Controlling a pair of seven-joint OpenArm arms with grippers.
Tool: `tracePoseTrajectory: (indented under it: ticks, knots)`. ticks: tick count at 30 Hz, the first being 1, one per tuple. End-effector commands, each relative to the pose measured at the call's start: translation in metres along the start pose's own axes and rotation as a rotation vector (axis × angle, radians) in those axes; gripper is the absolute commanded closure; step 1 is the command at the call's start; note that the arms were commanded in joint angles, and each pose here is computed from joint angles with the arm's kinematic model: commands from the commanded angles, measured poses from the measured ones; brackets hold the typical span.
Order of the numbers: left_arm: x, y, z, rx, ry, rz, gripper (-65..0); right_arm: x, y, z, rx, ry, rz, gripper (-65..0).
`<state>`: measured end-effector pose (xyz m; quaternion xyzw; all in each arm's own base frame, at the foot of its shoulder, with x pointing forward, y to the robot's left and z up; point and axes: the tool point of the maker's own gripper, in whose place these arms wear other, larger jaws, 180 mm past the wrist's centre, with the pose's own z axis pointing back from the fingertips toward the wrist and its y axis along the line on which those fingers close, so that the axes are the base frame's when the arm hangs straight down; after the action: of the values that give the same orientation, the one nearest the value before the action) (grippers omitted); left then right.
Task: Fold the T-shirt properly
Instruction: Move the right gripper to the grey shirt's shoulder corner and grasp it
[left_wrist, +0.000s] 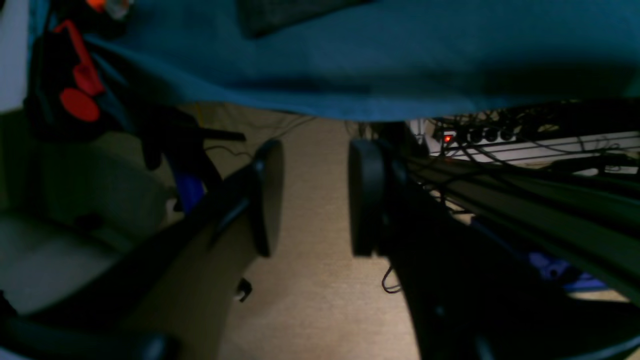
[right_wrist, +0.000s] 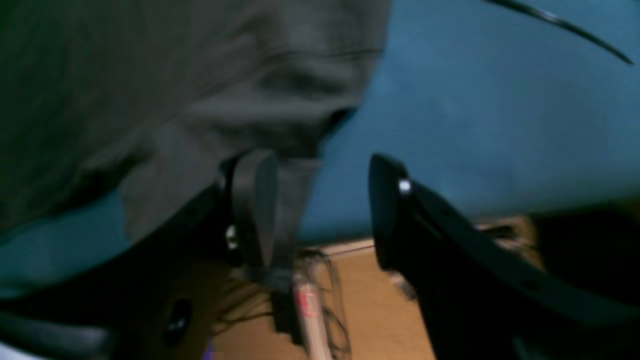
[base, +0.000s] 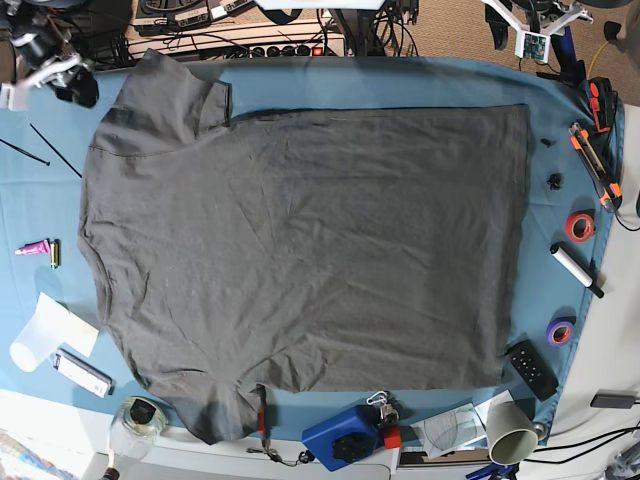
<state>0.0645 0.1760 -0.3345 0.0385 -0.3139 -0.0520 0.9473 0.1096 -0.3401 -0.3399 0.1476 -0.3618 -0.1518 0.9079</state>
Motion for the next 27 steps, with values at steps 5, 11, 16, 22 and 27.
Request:
tracePoseTrajectory:
  ticks: [5,11,16,22,27]
  knots:
    - [0.007,0.0,0.002,0.001,-0.025,-0.003,-22.2,-0.006,-0.018,-0.009,0.098,-0.029,-0.158,-29.5]
    - [0.007,0.0,0.002,0.0,-0.025,-0.003,-22.2,-0.012,-0.007,-0.018,0.179,-0.004,-0.221,-29.5]
    - [0.009,0.0,0.002,0.001,-0.031,-0.003,-22.2,-0.017,-0.004,-0.024,0.186,0.022,-0.214,-29.5]
    - [0.013,0.001,-0.001,0.003,-0.047,-0.002,-22.2,-0.034,0.011,-0.044,0.206,0.088,-0.187,-29.5]
    - [0.013,0.001,-0.001,0.003,-0.047,-0.002,-22.2,-0.054,0.015,-0.061,0.168,0.128,-0.161,-29.5]
